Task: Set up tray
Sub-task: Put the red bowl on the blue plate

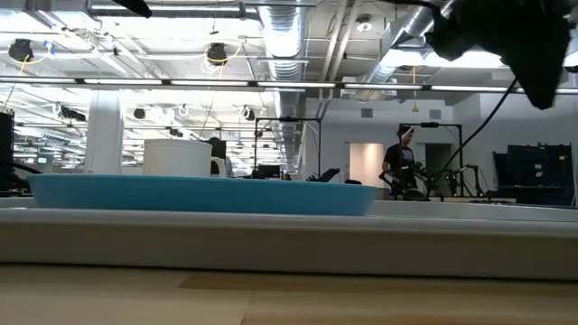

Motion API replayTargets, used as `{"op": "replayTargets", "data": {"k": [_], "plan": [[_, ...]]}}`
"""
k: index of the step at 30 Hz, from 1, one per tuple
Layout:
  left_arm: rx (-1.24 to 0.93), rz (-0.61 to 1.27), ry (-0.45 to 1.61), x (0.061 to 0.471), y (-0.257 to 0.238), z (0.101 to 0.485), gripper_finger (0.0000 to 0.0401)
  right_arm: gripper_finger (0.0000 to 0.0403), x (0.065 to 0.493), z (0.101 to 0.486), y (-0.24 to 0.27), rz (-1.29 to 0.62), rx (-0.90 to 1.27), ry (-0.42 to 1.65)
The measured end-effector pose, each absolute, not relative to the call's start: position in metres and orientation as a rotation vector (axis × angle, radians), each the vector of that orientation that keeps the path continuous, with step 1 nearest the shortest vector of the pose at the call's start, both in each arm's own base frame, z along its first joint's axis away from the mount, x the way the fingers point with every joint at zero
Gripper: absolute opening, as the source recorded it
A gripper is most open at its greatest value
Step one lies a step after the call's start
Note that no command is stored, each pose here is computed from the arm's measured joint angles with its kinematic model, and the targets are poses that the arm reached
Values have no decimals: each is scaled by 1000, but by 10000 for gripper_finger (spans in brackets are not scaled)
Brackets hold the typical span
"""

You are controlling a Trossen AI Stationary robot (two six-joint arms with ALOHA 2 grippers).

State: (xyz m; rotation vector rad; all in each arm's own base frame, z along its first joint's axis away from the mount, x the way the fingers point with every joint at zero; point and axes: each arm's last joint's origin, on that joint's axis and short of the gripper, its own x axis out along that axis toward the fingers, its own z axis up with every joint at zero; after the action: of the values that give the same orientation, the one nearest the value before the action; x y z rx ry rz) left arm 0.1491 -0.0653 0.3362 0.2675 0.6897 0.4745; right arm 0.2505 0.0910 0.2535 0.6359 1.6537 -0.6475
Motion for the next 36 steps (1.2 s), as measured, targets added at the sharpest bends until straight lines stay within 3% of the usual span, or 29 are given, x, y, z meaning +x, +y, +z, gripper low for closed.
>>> {"op": "replayTargets", "data": {"k": [13, 23, 29, 36], "plan": [[391, 466, 701, 149, -64, 337, 0, 178, 236, 249, 121, -827, 647, 1643], [406, 461, 705, 149, -64, 337, 0, 179, 221, 246, 146, -914, 648, 1576], [405, 461, 705, 149, -64, 337, 0, 178, 207, 223, 147, -1006, 614, 1587], [405, 461, 705, 149, -64, 337, 0, 178, 204, 199, 146, -891, 697, 1540]]}}
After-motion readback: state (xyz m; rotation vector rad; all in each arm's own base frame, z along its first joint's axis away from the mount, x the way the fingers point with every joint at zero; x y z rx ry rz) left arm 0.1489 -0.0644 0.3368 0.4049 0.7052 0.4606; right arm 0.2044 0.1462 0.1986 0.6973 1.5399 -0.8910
